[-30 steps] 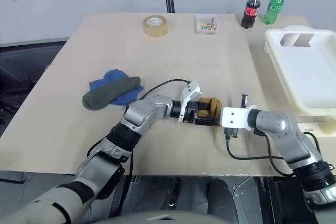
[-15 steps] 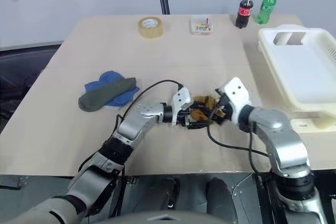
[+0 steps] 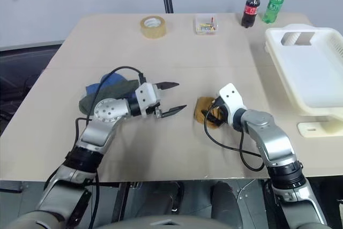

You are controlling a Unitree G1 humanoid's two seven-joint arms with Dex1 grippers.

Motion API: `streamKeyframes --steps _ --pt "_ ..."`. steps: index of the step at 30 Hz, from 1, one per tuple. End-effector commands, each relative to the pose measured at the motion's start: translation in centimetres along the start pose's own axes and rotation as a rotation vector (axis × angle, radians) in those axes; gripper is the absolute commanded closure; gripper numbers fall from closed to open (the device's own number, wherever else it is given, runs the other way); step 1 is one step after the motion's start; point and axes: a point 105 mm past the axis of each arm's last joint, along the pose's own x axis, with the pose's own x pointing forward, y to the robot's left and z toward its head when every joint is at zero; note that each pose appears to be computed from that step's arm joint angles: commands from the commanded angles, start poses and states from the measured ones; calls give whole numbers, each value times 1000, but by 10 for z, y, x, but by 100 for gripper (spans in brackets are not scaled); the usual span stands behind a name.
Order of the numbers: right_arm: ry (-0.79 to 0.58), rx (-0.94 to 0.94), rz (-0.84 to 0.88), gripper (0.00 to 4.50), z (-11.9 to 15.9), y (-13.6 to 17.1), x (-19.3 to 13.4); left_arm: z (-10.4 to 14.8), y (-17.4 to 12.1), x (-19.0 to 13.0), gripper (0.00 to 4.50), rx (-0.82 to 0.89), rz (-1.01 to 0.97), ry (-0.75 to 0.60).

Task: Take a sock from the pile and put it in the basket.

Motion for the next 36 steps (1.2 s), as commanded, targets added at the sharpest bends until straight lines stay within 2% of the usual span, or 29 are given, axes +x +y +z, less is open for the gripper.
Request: streamKeyframes --steps 1,2,8,9,12,14,16,18,20,23,25,30,33,36 --pt "111 -43 143 68 -31 31 4 12 -3 -7 55 -1 27 -27" --pt "113 -53 166 93 -32 34 4 13 -5 -8 55 -4 26 -26" --pt "94 -45 181 359 -30 29 4 18 -24 -15 55 -181 -33 -39" --pt "85 -34 172 429 -28 26 4 21 -27 -17 55 -216 -51 -51" --pt "31 43 139 442 -19 17 3 28 -31 -20 55 -294 -88 -73" --pt "-88 140 66 442 2 1 1 30 -32 -21 55 -319 -119 -72" --pt "-252 249 -36 442 34 -30 -12 38 -24 -14 55 -330 -99 -103" --pt "-359 291 -116 442 56 -54 -25 45 -17 -7 55 -338 -71 -137" --pt "-481 329 -228 442 85 -92 -46 56 -9 5 55 -342 -45 -184" --pt "-629 356 -378 442 124 -143 -81 69 -1 21 55 -348 -12 -241" --pt "-682 359 -494 442 143 -177 -104 80 8 32 55 -348 19 -285" --pt "-642 326 -715 442 154 -235 -136 97 19 46 55 -338 44 -342" --pt "-571 290 -751 442 153 -249 -144 101 22 47 55 -325 58 -350" --pt "-408 242 -769 442 139 -258 -159 101 23 42 55 -307 87 -341"
